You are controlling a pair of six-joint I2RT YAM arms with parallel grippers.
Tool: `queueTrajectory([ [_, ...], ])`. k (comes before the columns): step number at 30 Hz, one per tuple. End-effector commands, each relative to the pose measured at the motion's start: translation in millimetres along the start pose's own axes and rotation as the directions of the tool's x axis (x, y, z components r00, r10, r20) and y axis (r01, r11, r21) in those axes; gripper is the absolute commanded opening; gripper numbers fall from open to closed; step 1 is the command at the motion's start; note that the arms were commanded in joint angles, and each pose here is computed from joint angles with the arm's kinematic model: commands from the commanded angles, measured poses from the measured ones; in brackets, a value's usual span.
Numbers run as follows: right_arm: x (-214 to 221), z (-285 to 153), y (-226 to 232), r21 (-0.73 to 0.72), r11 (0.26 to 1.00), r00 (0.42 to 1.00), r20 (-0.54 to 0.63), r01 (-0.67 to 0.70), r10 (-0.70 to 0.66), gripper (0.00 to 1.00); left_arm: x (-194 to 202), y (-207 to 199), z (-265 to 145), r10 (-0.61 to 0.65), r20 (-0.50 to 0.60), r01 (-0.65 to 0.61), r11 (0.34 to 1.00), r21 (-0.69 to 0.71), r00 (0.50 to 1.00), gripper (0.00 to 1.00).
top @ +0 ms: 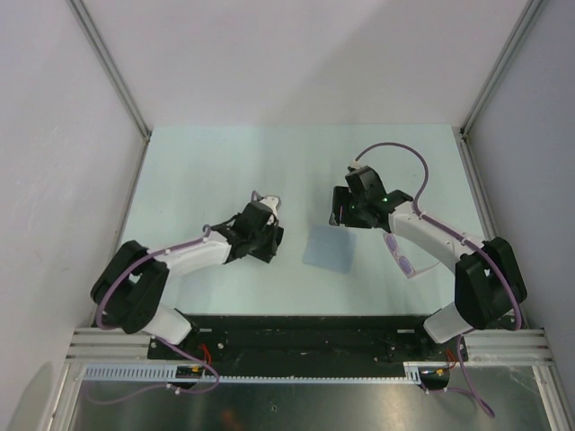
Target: Organize the sunglasses
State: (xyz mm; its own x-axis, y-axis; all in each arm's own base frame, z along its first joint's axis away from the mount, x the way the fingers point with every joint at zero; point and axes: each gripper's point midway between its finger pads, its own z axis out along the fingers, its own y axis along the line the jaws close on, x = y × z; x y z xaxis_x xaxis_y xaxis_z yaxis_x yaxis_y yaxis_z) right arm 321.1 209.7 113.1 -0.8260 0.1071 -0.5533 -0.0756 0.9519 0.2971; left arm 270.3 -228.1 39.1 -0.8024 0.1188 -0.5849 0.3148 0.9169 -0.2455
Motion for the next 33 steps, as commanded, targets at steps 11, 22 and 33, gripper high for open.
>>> queueTrajectory([
  [11, 2.5, -3.7, 7.8, -0.069, 0.996, 0.998, 0.011, -0.054, 0.055, 0.66, 26.2, 18.3, -35.9, 0.237, -0.024, -0.238, 0.963, -0.129, 0.971, 0.0],
  [22, 7.3, -10.3, -2.9, -0.008, 0.994, 0.994, 0.004, -0.107, 0.107, 0.67, 62.2, 41.0, -45.6, 0.045, -0.079, -0.062, 0.97, -0.234, 0.996, 0.29],
  [33, 5.0, -15.7, -19.4, 0.056, 0.989, 0.991, 0.019, -0.136, 0.135, 0.68, -10.5, 6.9, -103.3, 0.012, 0.205, 0.007, 0.996, -0.091, 0.979, 0.8],
])
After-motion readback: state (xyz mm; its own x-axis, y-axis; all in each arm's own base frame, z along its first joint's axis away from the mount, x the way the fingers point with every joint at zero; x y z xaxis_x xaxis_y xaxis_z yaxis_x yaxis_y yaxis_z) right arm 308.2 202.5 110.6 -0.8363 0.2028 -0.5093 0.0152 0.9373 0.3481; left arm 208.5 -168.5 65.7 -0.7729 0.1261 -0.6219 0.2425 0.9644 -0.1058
